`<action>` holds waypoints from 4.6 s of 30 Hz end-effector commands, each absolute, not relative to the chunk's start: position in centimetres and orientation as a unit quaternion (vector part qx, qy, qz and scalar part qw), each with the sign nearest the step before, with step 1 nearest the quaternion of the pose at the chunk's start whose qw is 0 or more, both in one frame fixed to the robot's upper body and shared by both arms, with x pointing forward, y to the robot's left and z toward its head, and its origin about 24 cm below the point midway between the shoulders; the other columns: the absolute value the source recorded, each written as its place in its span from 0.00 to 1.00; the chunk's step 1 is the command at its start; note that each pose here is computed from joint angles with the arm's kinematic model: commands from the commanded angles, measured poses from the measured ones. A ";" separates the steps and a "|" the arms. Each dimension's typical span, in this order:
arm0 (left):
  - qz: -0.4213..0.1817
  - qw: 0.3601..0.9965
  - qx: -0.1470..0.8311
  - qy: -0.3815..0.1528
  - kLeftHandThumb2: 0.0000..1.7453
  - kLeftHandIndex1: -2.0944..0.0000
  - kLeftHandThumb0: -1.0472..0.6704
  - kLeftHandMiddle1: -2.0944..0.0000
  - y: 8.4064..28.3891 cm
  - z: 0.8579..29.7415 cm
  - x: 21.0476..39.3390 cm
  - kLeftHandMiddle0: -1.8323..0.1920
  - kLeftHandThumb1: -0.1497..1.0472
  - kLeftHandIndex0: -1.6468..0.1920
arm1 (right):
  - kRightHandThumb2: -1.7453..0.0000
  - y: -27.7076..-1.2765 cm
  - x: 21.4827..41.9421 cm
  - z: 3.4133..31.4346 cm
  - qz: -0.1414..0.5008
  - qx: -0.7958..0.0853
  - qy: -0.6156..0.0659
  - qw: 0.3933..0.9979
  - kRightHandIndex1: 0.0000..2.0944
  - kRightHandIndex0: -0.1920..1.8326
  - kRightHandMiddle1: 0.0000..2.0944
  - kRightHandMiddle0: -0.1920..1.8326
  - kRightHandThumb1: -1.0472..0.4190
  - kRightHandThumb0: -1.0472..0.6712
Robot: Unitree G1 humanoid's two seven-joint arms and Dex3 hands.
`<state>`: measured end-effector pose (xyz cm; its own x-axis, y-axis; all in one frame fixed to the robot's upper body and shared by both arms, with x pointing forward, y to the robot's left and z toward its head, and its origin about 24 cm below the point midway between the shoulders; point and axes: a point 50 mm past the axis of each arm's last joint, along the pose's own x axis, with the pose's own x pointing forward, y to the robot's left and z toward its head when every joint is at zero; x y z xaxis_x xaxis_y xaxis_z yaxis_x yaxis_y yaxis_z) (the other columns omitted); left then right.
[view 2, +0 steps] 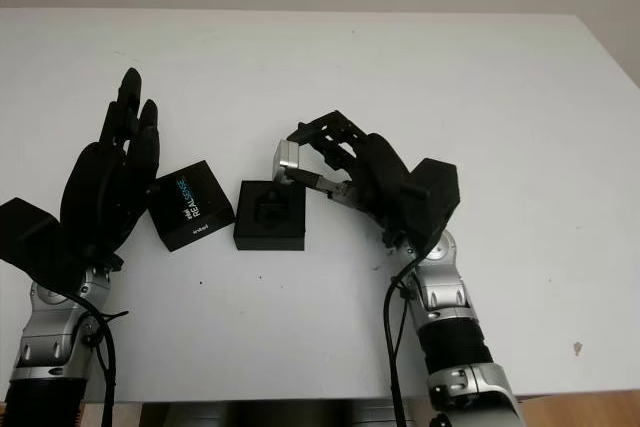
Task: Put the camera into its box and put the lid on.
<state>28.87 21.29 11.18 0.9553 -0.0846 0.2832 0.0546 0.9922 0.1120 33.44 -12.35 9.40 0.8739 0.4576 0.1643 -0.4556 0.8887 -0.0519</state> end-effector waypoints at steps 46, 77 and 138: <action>-0.031 0.988 0.045 -0.141 0.33 0.98 0.19 0.98 20.9 10.9 28.4 1.00 1.00 1.00 | 0.97 -8.9 32.4 5.8 0.263 0.013 -0.022 0.964 0.02 0.21 0.83 0.23 0.01 0.31; -0.029 0.988 0.044 -0.144 0.33 0.97 0.19 0.98 20.9 10.9 28.4 1.00 1.00 0.99 | 0.97 -10.5 31.3 7.0 0.298 -0.199 -0.111 0.927 0.01 0.19 0.84 0.24 0.01 0.28; 0.048 0.936 0.264 -0.229 0.11 0.93 0.22 0.96 22.8 14.6 26.3 0.85 1.00 0.84 | 0.82 -17.7 29.4 13.3 0.103 -0.136 -0.162 0.972 0.04 0.10 0.05 0.11 0.00 0.22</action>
